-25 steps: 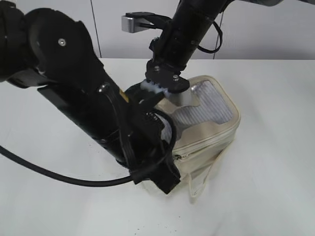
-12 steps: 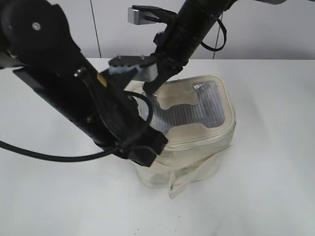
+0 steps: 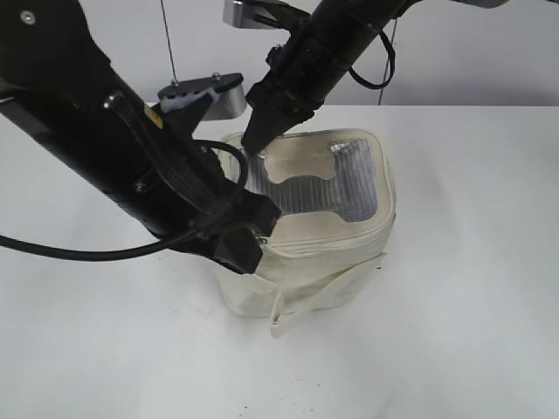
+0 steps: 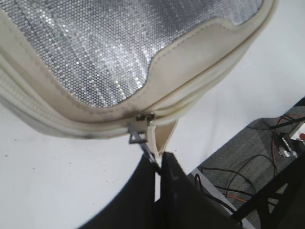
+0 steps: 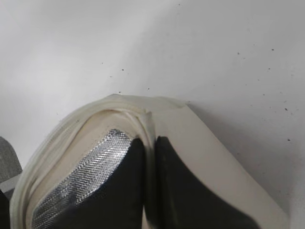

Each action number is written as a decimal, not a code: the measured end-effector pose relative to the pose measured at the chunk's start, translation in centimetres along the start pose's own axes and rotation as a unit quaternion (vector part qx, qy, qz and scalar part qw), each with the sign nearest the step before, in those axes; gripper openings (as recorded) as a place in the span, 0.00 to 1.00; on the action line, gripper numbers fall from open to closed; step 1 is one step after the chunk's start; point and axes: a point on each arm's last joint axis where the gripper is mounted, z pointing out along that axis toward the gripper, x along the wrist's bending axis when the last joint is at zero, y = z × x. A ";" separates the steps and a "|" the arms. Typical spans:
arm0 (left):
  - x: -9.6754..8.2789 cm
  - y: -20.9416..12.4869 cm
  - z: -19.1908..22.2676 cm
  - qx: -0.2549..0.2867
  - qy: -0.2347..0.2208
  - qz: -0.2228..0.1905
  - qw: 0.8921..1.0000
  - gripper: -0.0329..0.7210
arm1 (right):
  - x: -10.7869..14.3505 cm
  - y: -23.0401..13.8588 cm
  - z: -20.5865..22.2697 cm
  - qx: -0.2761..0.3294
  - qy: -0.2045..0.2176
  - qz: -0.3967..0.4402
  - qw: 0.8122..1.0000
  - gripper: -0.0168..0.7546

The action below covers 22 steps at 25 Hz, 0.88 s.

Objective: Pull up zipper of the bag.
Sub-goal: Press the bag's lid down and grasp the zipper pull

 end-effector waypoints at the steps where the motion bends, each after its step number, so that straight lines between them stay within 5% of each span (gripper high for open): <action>1: -0.2 -0.1 0.3 0.004 -0.005 -0.005 1.000 0.04 | 0.0 0.0 0.0 0.001 0.001 0.001 1.000 0.07; 5: -1.3 -0.5 1.9 0.031 -0.030 -0.022 0.999 0.04 | 0.2 -0.1 0.0 0.007 0.012 0.002 1.000 0.07; 12: -4.1 -0.8 3.0 -0.002 -0.052 -0.004 0.999 0.04 | 0.4 -0.4 0.0 0.024 0.022 0.000 0.999 0.07; 22: -3.6 0.0 4.1 -0.041 -0.046 -0.021 0.998 0.05 | 0.2 -0.3 0.0 0.019 0.010 -0.002 1.000 0.07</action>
